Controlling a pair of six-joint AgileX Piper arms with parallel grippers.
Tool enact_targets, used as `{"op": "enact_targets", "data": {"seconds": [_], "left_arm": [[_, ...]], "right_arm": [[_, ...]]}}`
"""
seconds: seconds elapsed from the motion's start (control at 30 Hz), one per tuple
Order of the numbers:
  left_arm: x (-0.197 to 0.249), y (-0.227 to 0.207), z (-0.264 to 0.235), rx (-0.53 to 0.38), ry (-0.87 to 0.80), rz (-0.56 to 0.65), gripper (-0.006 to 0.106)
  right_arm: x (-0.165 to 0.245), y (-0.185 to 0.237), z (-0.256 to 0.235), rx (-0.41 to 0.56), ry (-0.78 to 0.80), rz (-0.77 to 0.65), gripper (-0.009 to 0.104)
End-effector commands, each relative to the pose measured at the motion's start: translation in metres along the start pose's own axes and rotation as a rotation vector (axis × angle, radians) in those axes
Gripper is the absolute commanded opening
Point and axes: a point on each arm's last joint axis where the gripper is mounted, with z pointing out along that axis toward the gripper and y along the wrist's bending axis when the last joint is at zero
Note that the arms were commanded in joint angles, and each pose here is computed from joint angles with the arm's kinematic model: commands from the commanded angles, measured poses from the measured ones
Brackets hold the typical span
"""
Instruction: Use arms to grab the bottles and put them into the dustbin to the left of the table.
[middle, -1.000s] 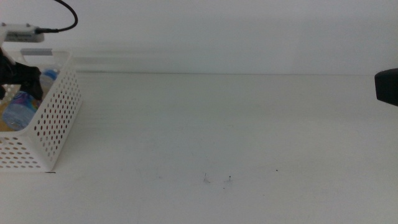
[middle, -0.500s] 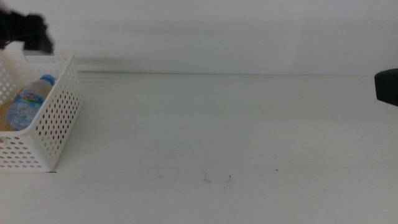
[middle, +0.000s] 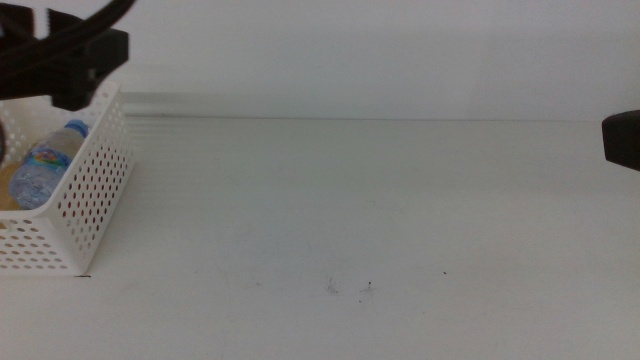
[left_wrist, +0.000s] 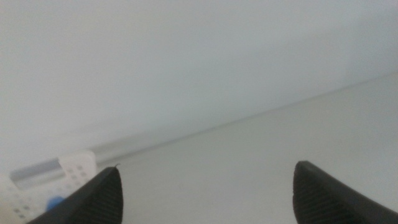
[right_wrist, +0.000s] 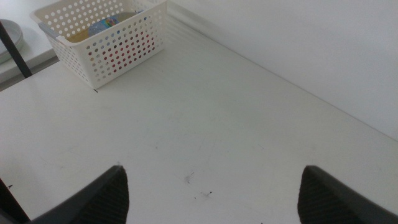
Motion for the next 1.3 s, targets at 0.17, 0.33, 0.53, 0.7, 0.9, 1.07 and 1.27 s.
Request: {"op": "enact_targets", "data": {"seconds": [0.17, 0.33, 0.53, 0.7, 0.9, 1.07, 1.27], "left_arm": [[-0.004, -0.002, -0.026, -0.013, -0.085, 0.021, 0.094], [-0.006, -0.002, -0.036, -0.022, -0.125, 0.028, 0.094], [-0.007, -0.002, -0.038, -0.022, -0.131, 0.028, 0.094], [-0.006, -0.002, -0.038, -0.023, -0.128, 0.03, 0.094], [-0.004, -0.002, -0.043, -0.026, -0.142, 0.033, 0.094], [0.028, 0.002, -0.046, -0.095, -0.232, 0.032, 0.094], [0.12, 0.007, -0.045, -0.21, -0.207, -0.078, 0.094]], "right_arm": [[-0.002, 0.0, -0.002, 0.003, -0.014, -0.004, 0.08], [-0.002, 0.0, -0.002, 0.003, -0.014, -0.004, 0.08], [-0.002, 0.0, -0.002, 0.003, -0.014, -0.004, 0.08], [-0.001, -0.009, 0.002, 0.111, -0.113, -0.066, 0.08], [0.019, -0.015, 0.021, 0.182, -0.235, -0.105, 0.08], [0.066, -0.025, 0.035, 0.274, -0.204, -0.076, 0.08], [0.136, -0.033, 0.022, 0.488, -0.185, 0.02, 0.08]]}}
